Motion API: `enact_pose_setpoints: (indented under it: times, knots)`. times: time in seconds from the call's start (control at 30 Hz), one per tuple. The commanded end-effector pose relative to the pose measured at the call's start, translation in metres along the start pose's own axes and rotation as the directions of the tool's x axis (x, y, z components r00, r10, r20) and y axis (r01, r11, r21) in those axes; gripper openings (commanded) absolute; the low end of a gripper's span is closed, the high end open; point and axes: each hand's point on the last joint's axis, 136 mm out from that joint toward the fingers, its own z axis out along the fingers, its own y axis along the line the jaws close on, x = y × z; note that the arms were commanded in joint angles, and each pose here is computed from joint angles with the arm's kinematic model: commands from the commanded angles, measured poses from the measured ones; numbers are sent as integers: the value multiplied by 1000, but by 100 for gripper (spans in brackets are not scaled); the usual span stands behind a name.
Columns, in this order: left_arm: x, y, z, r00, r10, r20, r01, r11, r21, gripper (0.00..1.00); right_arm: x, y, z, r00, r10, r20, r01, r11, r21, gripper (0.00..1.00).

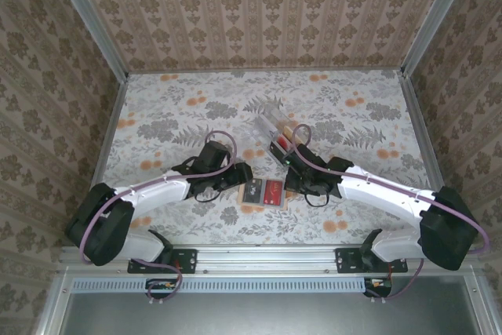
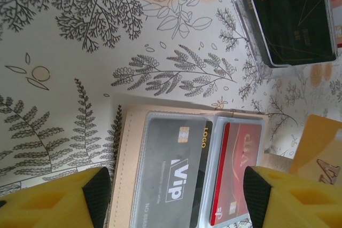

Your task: Put the credit cards into the card holder

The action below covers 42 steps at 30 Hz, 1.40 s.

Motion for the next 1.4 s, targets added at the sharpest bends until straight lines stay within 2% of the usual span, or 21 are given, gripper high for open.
enact_pose_setpoints:
  times: [0.0, 0.8, 1.37]
  knots:
    - [7, 7, 5, 1000, 17, -22, -18, 999, -26, 69, 0, 6, 2, 999, 52, 8, -51, 997, -54, 4]
    - [19, 16, 25, 997, 9, -72, -13, 999, -48, 65, 15, -10, 33, 996, 92, -19, -92, 995, -21, 5]
    - [23, 13, 31, 996, 17, -87, -20, 999, -40, 57, -7, 30, 1, 997, 73, 36, -64, 978, -201, 6]
